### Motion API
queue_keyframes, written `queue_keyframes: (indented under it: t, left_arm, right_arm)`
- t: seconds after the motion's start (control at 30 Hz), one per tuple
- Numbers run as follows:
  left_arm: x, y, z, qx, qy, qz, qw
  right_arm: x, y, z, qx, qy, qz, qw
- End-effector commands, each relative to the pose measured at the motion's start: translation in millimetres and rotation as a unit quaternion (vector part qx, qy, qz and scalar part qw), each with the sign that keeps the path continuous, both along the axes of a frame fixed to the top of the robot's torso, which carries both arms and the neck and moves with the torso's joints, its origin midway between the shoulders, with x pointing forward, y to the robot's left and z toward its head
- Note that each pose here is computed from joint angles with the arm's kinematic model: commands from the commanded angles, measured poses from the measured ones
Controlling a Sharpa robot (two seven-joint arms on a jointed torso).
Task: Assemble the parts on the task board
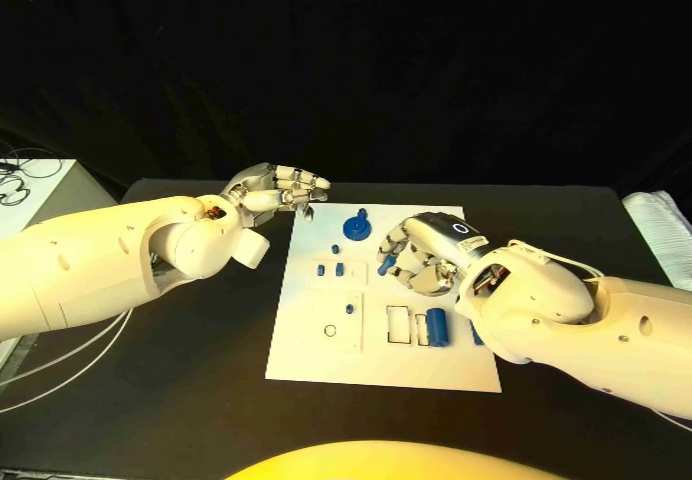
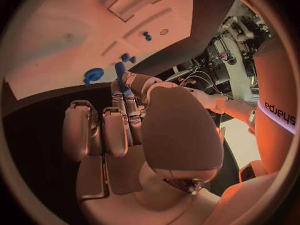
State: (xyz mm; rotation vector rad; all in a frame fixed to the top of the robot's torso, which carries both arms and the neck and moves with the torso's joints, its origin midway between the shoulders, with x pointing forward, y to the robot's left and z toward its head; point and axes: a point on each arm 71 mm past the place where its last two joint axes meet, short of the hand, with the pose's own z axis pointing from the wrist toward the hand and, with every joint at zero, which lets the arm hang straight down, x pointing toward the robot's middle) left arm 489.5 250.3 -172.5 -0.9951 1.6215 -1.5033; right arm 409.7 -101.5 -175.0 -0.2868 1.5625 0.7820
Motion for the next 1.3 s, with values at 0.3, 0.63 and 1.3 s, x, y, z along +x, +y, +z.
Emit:
queue_keyframes:
  t: [0.3, 0.63, 1.3]
  left_arm:
    - [-0.6, -7.2, 1.1, -0.006, -0.003, -0.014, 1.0]
    - [-0.9, -7.8, 1.1, -0.007, -0.003, -0.015, 1.0]
    - [-1.1, -7.4, 1.0, -0.006, -0.002, -0.015, 1.0]
  right_arm:
    - [-28.9, 52, -28.5, 0.026, 0.042, 0.072, 0.996]
    - [-37.2, 67, -51.0, 0.02, 0.063, 0.086, 0.994]
    - [-38.8, 72, -67.4, -0.012, 0.075, 0.09, 0.993]
